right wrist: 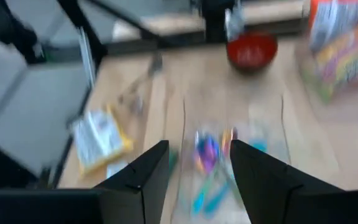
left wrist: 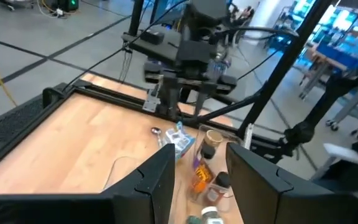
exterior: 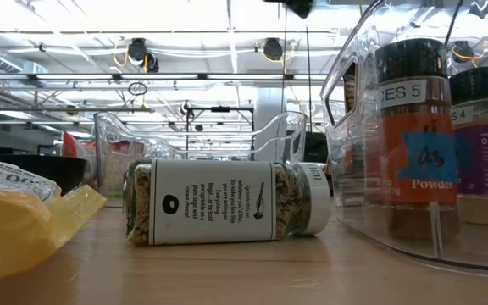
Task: Pick & Place Food Item
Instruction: Put the light blue noodle pack into the top transparent bin
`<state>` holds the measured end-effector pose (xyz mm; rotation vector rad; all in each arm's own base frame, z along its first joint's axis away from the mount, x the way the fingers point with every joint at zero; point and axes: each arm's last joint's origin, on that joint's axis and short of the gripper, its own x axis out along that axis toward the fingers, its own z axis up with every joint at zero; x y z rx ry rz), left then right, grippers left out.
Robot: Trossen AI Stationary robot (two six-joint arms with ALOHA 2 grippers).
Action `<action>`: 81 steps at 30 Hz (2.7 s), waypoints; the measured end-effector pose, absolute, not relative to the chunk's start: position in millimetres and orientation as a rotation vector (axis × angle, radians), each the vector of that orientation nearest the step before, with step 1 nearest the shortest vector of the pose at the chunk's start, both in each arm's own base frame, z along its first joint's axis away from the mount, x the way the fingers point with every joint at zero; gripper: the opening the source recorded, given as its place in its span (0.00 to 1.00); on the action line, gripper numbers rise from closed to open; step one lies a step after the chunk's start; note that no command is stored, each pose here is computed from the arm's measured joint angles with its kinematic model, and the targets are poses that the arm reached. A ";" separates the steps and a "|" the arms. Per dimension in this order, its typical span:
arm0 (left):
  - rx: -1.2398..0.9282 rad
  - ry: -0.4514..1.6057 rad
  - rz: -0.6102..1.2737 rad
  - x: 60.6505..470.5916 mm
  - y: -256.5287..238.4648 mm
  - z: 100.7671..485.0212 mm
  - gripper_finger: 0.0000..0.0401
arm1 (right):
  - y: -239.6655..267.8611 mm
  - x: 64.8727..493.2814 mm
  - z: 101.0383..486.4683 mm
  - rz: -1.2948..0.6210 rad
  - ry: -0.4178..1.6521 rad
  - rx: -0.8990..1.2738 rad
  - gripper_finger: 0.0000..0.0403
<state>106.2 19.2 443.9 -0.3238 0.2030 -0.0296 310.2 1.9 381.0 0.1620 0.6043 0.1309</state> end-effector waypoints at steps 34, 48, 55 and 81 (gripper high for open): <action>-0.322 0.391 -0.073 179.4 12.4 384.7 0.37 | 69.8 253.0 258.7 0.217 1.487 0.279 0.40; -0.346 0.393 -0.073 179.5 10.7 384.7 0.37 | 66.1 241.6 222.8 0.090 1.570 0.331 0.29; -0.344 0.389 -0.047 179.6 11.5 384.8 0.37 | 65.5 241.9 222.3 0.086 1.569 0.335 0.02; -0.307 0.204 -0.138 205.1 12.2 398.0 0.37 | 13.5 238.7 352.8 -0.134 0.966 0.256 0.00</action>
